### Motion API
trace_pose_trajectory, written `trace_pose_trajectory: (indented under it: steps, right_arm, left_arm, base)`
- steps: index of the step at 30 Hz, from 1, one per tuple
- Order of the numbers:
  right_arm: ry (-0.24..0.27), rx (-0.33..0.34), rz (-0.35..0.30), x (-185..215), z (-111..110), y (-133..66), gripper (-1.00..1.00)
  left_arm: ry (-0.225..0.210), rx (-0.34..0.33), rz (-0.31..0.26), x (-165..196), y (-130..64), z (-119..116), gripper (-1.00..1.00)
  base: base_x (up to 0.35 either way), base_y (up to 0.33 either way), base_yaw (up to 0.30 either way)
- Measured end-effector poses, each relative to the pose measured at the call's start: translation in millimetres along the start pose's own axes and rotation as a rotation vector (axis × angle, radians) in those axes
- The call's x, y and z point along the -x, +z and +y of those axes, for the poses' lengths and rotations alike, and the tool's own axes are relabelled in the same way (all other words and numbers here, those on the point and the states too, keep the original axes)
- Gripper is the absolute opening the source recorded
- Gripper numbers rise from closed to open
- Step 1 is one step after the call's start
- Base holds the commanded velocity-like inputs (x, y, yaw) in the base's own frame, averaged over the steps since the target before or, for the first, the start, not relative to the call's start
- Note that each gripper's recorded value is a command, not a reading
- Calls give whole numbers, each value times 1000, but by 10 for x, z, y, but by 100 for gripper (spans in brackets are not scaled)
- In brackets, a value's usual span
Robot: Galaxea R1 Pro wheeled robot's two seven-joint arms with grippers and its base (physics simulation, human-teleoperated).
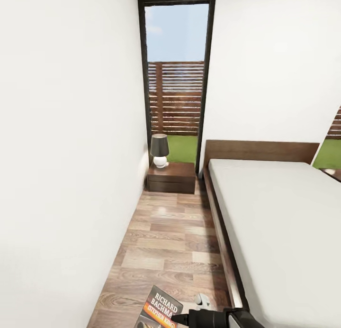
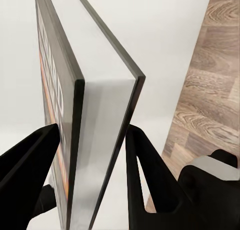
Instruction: In the bedroom, move the book from the bed onto either nightstand, and place the two sandals side by side next to the bed.
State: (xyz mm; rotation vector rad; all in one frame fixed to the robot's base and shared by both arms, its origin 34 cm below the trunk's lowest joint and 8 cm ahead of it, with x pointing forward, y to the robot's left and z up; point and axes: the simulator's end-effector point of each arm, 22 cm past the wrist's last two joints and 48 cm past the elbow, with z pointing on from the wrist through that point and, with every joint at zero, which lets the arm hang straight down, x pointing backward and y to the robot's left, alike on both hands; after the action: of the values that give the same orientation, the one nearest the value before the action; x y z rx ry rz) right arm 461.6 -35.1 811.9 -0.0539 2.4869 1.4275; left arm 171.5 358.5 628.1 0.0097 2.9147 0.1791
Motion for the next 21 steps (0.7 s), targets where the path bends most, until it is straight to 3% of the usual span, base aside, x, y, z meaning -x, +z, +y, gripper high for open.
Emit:
trace_pose_trajectory:
  steps: [8, 21]
  right_arm:
    - [-2, 0, -6, -20, -17, 12, -100]
    - [2, 1, -4, -44, -32, 23, -100]
  left_arm:
    - [0, 0, 2, -7, 0, -3, 100]
    - [1, 1, 8, -31, -2, 9, 100]
  base:
    - [14, 12, -142]
    - [7, 15, -247]
